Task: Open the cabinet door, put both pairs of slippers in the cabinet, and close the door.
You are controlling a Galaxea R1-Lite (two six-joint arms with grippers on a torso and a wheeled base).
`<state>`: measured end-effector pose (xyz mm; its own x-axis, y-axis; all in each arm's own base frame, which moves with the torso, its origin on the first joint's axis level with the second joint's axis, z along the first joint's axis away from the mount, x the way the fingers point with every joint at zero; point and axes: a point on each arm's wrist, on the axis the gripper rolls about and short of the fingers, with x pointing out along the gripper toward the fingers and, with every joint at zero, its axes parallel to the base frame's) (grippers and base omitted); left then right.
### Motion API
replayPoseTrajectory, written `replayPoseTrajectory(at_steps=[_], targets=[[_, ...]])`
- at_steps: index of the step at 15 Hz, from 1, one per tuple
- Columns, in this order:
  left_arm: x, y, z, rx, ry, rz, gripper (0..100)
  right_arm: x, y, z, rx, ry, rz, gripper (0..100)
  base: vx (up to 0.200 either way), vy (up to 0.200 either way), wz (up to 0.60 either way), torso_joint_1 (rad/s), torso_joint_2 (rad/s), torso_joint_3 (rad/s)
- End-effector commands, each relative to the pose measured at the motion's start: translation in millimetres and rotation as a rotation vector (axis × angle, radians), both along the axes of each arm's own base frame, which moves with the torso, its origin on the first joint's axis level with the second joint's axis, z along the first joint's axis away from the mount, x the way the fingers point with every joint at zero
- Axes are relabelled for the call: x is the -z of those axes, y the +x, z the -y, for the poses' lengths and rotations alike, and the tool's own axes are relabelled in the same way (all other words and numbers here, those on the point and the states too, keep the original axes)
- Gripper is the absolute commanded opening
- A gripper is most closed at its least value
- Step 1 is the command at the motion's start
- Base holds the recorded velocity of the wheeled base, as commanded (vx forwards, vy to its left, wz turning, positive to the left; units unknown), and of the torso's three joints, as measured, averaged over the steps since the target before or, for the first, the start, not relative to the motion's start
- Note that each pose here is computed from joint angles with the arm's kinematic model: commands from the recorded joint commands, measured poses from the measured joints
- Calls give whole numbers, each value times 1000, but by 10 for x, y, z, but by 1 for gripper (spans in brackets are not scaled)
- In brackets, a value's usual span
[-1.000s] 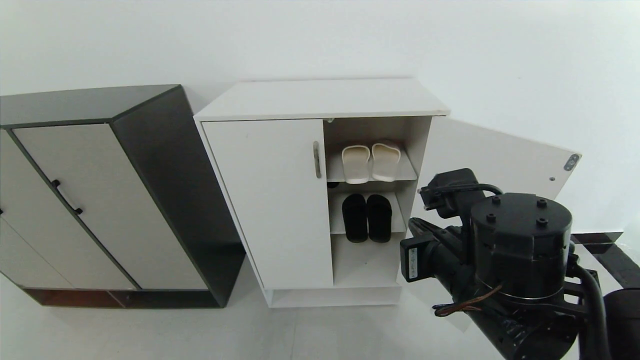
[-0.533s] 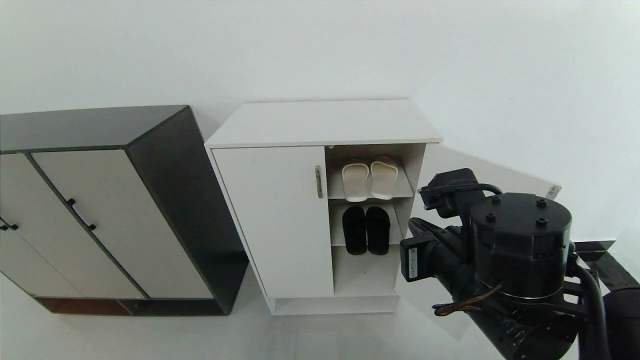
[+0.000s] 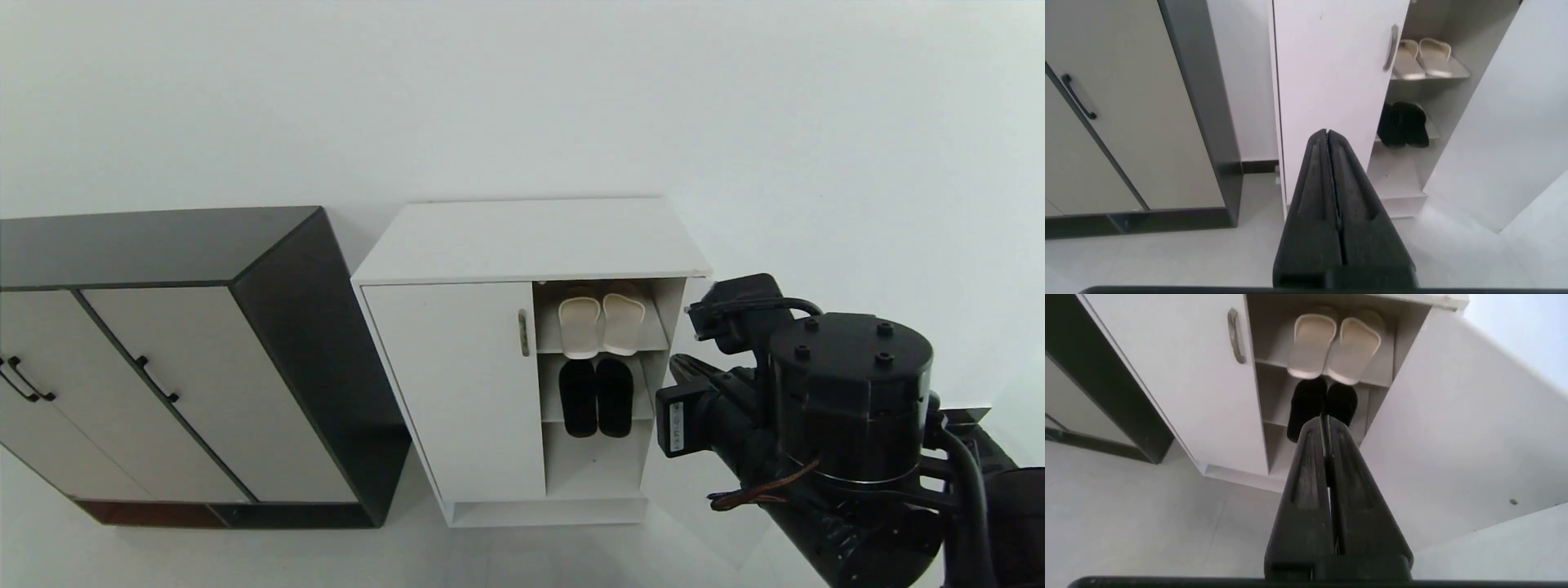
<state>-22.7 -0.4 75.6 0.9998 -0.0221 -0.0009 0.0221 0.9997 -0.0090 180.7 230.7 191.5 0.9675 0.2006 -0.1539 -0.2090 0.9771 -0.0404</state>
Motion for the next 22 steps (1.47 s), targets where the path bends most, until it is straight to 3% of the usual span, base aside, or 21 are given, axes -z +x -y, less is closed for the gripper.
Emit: replayPoseTrajectory(at_steps=[1,6,14,17,22], targets=[[1,0,0,-1,0,-1,0,13,5,-2,1,-2,-3,0,0,0,0,178,-408,-227],[1,0,0,-1,0,-1,0,45,17,-20,-6,-10,-10,0,0,0,0,38,-85,-50],[1,0,0,-1,0,-1,0,82,122,43,32,-31,-17,0,0,0,-525,4,0,0],[1,0,0,1,1,-1,0,89,402,233,43,-48,-29,0,0,0,0,0,0,0],[1,0,0,1,1,-1,0,-83,1335,525,179,1,-74,0,0,0,0,0,0,0]])
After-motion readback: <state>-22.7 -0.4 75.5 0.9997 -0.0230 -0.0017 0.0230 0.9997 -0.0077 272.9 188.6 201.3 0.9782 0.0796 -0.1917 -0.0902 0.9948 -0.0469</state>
